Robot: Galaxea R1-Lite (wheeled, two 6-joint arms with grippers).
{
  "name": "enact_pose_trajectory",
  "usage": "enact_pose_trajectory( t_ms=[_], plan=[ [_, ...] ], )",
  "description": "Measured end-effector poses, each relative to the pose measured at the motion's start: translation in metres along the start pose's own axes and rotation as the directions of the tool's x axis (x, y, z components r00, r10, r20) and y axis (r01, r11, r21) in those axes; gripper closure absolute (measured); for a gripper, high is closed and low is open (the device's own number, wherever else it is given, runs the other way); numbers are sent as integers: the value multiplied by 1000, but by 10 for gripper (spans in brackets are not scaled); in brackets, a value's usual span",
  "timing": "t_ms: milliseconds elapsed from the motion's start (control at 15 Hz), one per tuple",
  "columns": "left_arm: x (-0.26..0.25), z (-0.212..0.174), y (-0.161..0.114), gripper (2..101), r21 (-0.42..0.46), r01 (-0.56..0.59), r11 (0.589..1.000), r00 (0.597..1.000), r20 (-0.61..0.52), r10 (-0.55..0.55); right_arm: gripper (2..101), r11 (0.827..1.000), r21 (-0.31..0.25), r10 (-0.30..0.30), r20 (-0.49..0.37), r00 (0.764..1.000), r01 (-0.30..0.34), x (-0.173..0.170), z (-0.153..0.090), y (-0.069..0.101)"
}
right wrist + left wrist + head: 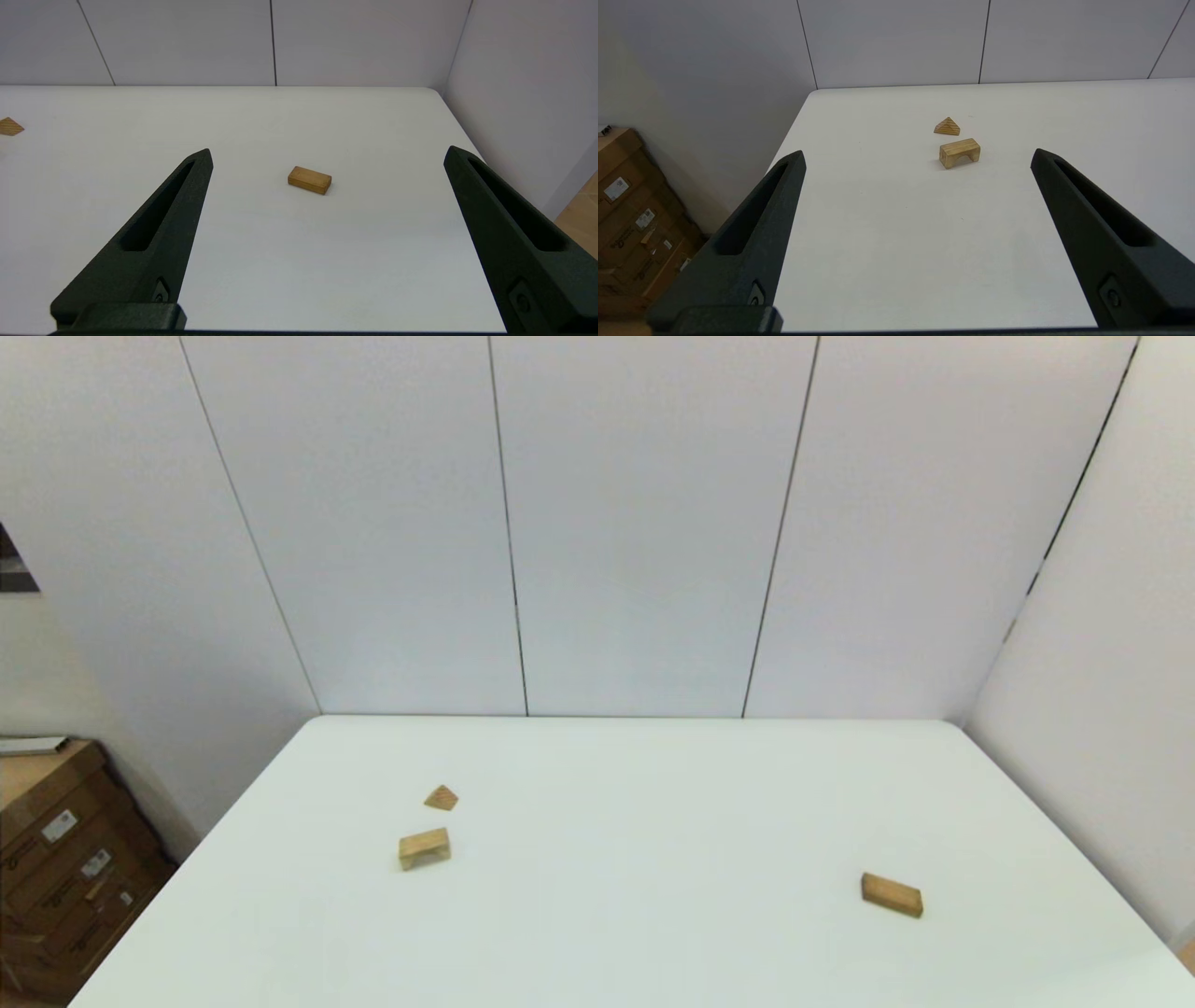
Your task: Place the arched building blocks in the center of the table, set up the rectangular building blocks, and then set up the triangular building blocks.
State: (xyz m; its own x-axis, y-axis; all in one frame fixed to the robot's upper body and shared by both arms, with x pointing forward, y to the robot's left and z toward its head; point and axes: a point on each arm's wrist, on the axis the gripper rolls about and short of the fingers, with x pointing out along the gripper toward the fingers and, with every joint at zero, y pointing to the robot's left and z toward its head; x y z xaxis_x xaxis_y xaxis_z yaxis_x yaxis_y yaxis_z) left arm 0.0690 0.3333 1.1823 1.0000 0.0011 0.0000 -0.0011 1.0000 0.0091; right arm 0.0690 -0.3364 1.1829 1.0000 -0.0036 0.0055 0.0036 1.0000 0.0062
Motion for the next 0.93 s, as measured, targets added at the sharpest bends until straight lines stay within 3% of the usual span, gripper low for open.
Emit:
enact_pose_trajectory(
  t_ms=[933],
  plan=[
    [0,0,0,54,-1,0,1000,1000,-1,0,43,1000,0,0,0,1000,0,0,0,0]
  ],
)
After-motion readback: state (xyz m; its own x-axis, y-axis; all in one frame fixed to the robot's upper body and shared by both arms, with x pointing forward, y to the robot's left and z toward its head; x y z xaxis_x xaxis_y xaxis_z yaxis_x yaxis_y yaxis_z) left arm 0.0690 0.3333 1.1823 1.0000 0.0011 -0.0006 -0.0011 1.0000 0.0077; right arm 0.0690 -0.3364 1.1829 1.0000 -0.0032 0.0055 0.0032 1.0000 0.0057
